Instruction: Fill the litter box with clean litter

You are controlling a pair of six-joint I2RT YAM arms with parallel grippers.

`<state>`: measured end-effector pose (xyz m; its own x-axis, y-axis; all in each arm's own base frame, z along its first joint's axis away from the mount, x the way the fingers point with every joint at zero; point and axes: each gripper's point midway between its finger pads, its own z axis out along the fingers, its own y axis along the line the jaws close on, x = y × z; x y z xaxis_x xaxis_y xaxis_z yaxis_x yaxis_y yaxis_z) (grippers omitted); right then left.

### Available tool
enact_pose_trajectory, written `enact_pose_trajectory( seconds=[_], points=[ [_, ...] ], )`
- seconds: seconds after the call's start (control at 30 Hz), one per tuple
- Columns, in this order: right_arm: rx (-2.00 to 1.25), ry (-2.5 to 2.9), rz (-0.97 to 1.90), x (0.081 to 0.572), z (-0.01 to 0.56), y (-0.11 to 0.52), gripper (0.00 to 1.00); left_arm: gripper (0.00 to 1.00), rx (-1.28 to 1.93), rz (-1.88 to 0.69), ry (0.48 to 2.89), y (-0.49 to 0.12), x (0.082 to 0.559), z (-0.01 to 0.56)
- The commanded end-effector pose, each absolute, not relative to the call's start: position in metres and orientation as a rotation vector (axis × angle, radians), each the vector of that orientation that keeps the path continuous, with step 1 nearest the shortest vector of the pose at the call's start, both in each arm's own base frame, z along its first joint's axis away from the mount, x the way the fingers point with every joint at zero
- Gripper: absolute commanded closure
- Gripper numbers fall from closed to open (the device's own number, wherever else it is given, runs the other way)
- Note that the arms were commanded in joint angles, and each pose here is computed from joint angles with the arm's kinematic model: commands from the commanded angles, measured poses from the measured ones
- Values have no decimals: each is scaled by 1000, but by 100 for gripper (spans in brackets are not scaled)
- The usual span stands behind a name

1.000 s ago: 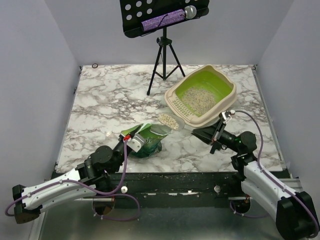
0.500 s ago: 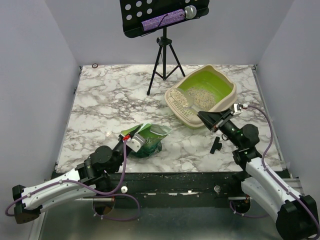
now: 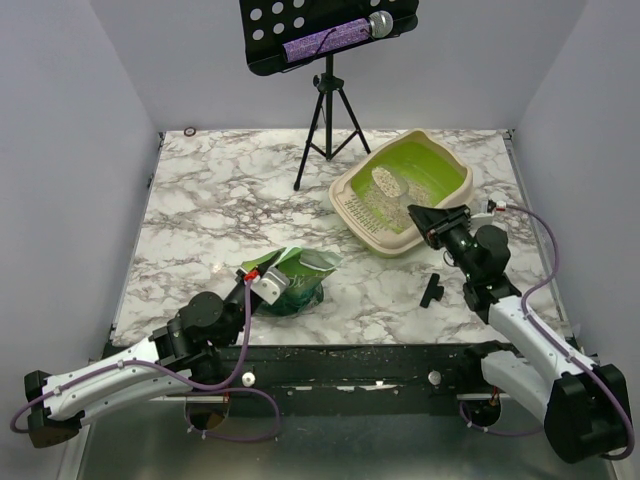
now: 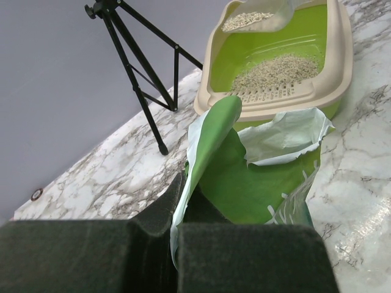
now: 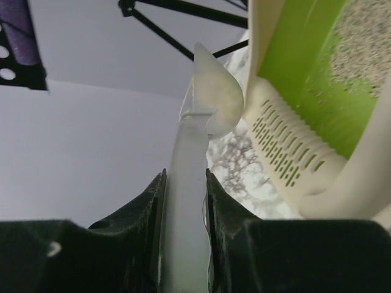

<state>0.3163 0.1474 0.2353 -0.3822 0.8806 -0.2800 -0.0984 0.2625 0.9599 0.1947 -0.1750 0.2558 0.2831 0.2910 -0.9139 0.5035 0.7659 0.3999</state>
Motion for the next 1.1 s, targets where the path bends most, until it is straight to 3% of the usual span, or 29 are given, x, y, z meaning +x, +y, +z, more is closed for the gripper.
enact_pose_trajectory(
  seconds=[0.0,0.53,1.07],
  points=[
    [740,1614,1025,336,231,122,100,100,642,-197,1263,-170,194,283],
    [546,2067,415,378,176,93,99,100,614,-135,1288,-163,201,280],
    [283,2188,134,395,209,88,100,100,627,-123,1300,-165,203,277]
  ],
)
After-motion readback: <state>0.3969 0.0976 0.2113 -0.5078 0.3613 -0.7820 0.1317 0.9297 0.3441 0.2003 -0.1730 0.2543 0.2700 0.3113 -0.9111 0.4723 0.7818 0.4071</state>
